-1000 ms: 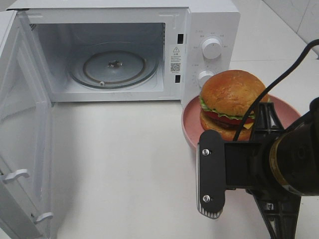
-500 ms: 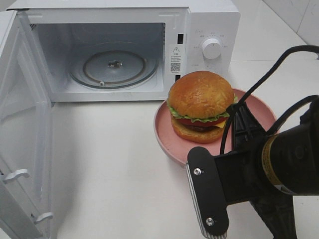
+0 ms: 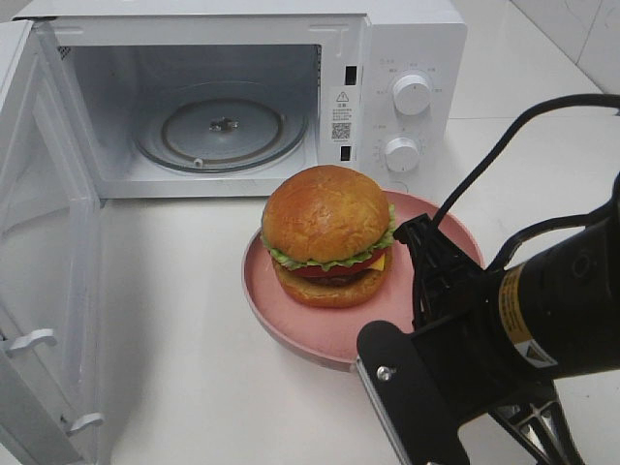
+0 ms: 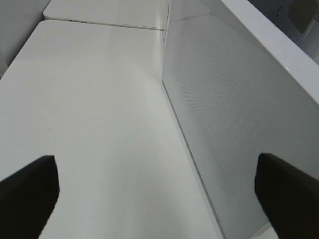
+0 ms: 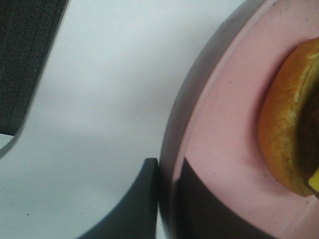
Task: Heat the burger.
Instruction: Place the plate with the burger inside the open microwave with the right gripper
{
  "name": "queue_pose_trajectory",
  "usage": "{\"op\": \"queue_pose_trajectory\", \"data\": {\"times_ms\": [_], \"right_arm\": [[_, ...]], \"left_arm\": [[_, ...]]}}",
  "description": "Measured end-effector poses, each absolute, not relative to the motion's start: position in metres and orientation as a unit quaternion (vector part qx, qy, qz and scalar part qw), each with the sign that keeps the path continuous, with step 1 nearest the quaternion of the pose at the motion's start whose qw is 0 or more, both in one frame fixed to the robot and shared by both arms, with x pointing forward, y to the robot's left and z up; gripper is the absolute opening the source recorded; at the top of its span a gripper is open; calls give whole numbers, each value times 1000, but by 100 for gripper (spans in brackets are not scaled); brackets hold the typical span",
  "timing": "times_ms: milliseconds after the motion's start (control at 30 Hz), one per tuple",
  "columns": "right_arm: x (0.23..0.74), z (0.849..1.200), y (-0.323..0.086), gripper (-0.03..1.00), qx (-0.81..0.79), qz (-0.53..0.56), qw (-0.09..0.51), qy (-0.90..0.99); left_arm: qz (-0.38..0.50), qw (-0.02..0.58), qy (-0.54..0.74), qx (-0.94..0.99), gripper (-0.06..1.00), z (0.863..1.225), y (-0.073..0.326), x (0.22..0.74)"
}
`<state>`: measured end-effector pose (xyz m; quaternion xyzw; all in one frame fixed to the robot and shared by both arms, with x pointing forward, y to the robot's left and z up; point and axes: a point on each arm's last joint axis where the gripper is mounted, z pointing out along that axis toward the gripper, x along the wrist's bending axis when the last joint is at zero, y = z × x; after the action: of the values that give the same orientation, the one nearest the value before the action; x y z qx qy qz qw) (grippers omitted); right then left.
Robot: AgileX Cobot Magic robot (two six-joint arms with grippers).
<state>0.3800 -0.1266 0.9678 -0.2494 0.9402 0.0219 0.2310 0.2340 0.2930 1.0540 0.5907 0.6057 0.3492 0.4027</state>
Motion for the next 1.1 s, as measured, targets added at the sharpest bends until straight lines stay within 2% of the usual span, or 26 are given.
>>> {"op": "queue_pose_trajectory", "data": {"times_ms": [267, 533, 1100], "right_arm": [[396, 966, -140, 3, -253, 33, 201, 946], [408, 976, -138, 3, -245, 65, 214, 943], [450, 971, -94, 3, -248, 103, 230, 936]], "left_arm": [[349, 403, 606, 591, 99, 1054, 293, 234], [349, 403, 606, 591, 99, 1054, 293, 234], [349, 403, 606, 591, 99, 1054, 293, 234]]}}
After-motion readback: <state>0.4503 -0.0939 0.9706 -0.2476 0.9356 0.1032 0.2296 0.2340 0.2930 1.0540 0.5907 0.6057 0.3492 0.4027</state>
